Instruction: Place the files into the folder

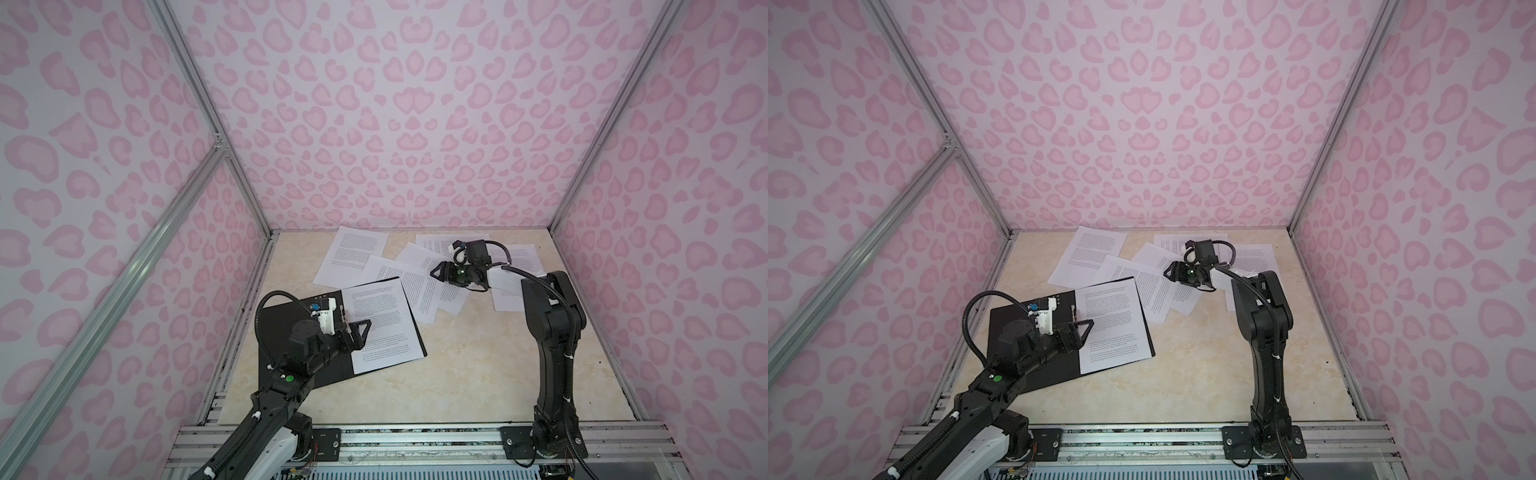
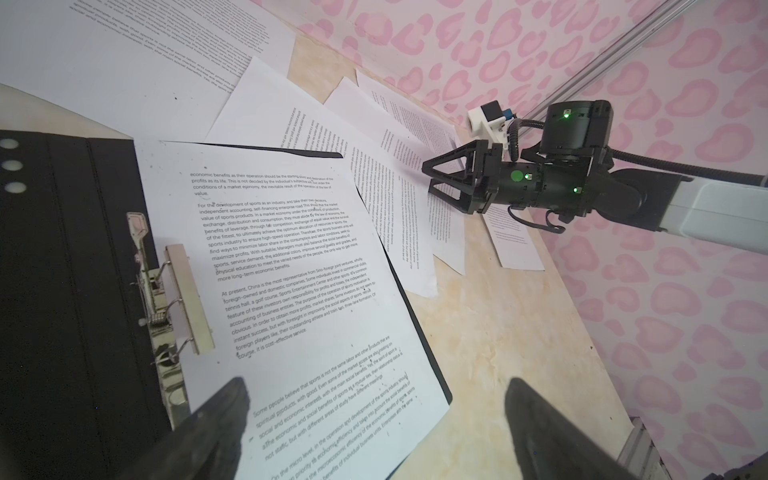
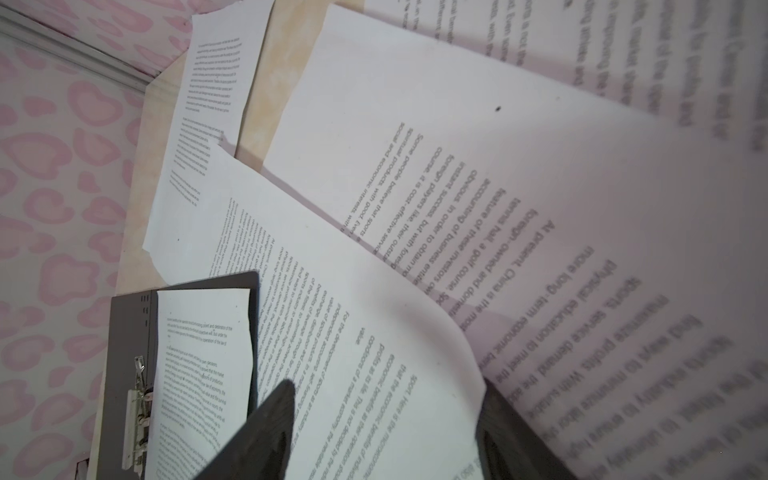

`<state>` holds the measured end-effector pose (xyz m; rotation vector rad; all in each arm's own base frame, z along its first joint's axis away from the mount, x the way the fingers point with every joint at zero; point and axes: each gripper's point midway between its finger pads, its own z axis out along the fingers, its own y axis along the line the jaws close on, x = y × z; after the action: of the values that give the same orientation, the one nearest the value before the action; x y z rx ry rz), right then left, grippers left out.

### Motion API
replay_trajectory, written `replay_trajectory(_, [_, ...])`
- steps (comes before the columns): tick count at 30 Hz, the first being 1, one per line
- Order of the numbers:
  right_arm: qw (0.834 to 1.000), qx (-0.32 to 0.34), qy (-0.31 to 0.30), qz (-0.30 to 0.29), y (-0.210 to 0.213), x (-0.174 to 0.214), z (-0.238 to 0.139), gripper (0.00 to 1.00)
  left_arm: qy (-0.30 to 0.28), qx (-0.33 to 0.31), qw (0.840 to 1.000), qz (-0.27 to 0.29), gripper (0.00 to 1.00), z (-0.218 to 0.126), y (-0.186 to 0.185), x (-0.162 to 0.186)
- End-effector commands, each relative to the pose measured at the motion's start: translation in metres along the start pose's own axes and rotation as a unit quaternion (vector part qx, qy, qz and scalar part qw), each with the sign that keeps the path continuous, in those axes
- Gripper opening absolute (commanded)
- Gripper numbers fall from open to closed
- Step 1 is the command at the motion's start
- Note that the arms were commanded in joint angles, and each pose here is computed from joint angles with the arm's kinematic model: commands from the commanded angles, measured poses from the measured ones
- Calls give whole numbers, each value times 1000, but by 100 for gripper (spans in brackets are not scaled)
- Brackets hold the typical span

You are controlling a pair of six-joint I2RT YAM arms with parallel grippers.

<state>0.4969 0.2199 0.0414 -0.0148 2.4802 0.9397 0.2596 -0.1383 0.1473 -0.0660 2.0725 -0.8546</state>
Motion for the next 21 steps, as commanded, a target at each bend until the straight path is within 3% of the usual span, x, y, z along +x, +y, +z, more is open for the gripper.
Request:
replay_trajectory(1, [999, -41, 2, -7, 14, 3, -1, 66, -20, 12, 1000, 11, 97, -2, -8, -12])
replay_trajectory(10, [992, -126, -14, -25, 42, 4, -9, 65, -20, 13, 1000, 11, 97, -2, -8, -12])
replay_trajectory(21, [997, -70, 3, -33, 24, 23, 7, 60, -20, 13, 1000, 11, 97, -2, -8, -12])
